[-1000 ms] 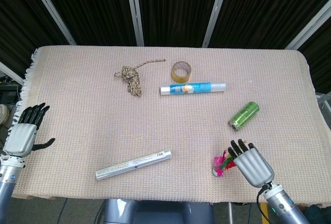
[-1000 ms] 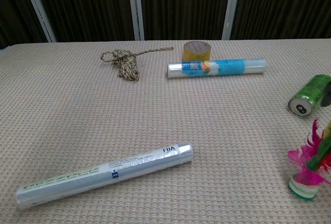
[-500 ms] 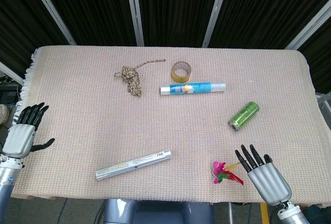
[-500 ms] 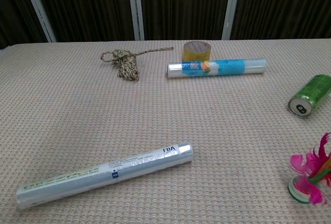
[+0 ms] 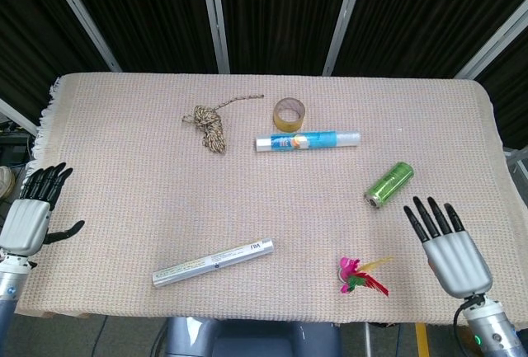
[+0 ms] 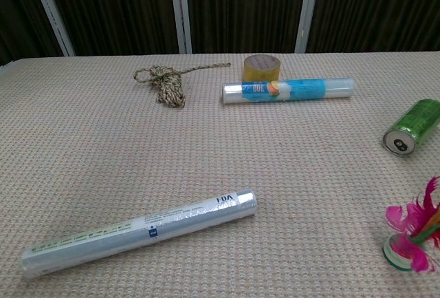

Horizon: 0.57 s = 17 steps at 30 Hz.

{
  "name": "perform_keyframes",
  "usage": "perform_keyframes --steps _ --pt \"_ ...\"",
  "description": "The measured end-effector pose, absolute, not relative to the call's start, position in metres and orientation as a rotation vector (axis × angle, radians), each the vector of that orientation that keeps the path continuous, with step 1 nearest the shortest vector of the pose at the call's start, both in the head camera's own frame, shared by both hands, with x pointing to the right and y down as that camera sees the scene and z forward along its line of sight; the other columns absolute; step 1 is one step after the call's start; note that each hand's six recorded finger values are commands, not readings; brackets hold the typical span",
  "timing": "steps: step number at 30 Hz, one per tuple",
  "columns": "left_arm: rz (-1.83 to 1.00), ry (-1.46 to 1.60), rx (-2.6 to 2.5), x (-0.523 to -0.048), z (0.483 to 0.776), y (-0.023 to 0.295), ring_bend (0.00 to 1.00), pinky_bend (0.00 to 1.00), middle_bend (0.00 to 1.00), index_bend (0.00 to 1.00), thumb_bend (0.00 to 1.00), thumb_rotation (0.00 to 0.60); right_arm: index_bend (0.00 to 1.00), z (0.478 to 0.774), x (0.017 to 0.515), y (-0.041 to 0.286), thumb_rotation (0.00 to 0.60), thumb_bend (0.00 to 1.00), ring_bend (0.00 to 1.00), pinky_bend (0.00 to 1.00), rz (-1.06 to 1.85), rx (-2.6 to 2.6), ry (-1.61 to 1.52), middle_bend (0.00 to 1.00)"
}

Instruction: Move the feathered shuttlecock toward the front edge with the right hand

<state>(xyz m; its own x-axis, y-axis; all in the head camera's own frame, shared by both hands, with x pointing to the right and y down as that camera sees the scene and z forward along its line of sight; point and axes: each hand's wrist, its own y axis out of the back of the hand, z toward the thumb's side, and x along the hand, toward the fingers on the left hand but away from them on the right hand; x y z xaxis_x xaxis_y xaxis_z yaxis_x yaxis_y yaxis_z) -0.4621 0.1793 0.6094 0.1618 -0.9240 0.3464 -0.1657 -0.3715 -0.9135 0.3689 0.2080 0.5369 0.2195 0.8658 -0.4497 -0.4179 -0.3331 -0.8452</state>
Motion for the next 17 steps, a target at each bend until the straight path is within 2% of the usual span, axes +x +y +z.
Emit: perform_keyframes --steps 8,12,17 --pt "-1.248 1.074 -1.668 -0.459 0.607 0.180 0.00 0.00 0.00 0.00 0.19 0.600 0.00 0.561 0.418 0.172 0.600 0.10 0.00 0.15 1.451 -1.465 -0.790 0.00" --pt "-1.235 1.079 -1.667 -0.457 0.607 0.179 0.00 0.00 0.00 0.00 0.19 0.600 0.00 0.577 0.435 0.182 0.600 0.10 0.00 0.13 1.451 -1.485 -0.888 0.00" --pt "-1.216 1.092 -1.673 -0.455 0.608 0.179 0.00 0.00 0.00 0.00 0.19 0.600 0.00 0.579 0.440 0.205 0.600 0.10 0.00 0.13 1.452 -1.465 -0.928 0.00"
